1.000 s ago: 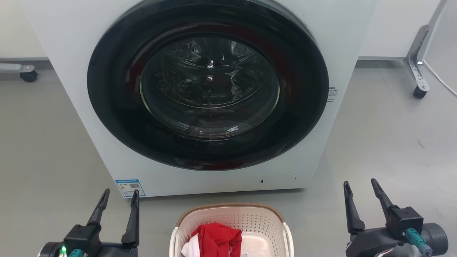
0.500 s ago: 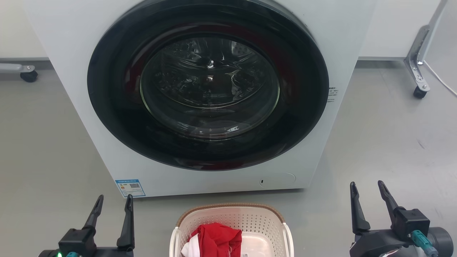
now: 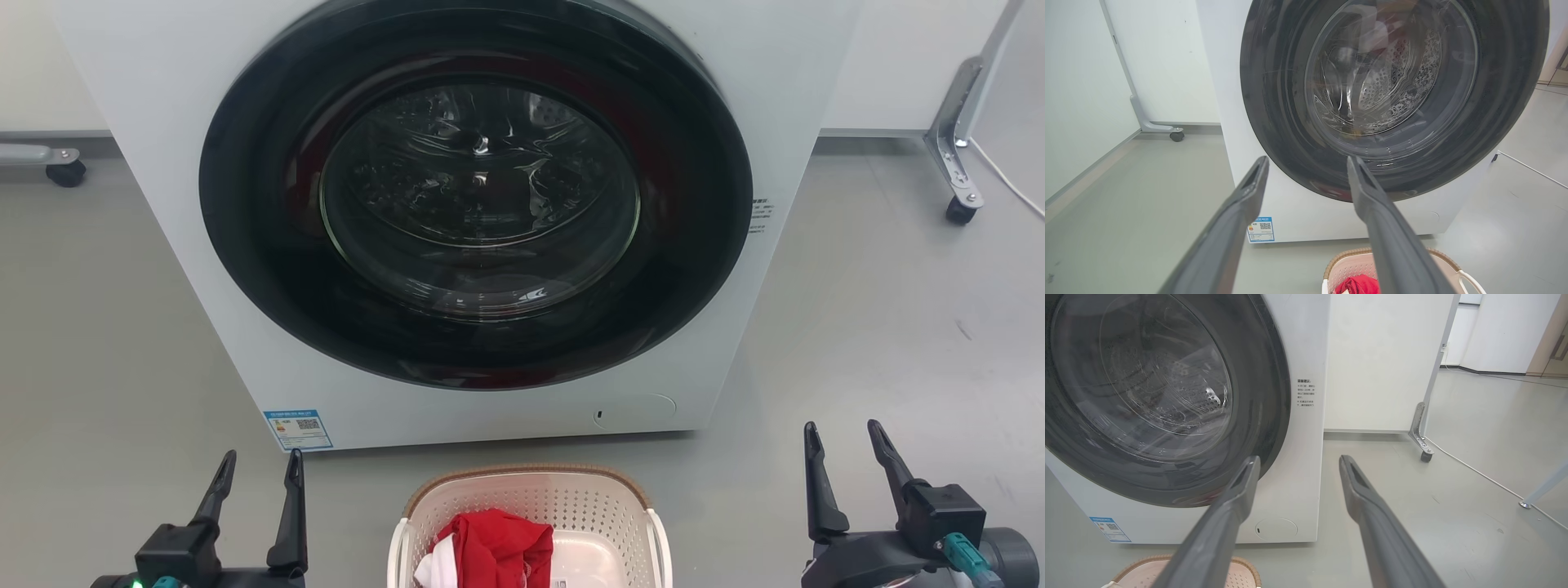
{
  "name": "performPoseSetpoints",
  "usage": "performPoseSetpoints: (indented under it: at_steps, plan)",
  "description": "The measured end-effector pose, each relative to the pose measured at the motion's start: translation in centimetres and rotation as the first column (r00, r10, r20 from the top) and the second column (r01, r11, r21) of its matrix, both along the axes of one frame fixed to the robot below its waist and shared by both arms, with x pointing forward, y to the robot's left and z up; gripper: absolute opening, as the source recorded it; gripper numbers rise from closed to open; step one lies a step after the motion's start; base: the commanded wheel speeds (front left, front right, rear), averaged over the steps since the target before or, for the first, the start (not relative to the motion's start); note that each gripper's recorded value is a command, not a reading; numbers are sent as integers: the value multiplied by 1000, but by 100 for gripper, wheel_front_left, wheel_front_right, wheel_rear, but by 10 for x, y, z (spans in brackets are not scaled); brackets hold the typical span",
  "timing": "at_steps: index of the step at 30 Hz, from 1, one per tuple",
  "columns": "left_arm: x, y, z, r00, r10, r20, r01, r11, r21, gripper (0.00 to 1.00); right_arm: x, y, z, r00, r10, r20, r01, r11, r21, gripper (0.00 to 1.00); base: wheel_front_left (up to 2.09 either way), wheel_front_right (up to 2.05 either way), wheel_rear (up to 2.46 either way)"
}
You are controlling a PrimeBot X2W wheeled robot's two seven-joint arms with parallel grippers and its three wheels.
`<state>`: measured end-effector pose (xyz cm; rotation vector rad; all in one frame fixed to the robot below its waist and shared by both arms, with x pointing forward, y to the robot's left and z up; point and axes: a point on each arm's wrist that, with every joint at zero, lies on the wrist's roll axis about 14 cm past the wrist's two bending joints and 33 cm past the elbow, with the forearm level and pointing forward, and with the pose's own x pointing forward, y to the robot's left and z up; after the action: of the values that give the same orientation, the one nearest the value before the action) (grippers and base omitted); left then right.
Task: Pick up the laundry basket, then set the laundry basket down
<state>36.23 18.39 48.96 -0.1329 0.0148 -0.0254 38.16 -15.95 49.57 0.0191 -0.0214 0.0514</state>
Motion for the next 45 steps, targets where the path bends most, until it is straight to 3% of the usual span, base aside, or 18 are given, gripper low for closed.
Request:
performPoseSetpoints:
  at_steps: [20,28,45]
  plan:
    - [5,-1,-8,1000,1,-24,-1,1000,0,100,5,5,-9,1000,12,-23,-12,1000,9,100,0,0,0]
    - [22,-6,-19,998,-18,-58,17,1000,-6,100,27,15,-15,999,43,-33,-43,999,-1,100,0,0,0]
    - [85,-25,-76,977,-94,-189,88,995,-40,100,74,27,-89,977,73,-201,-74,997,2,100,0,0,0]
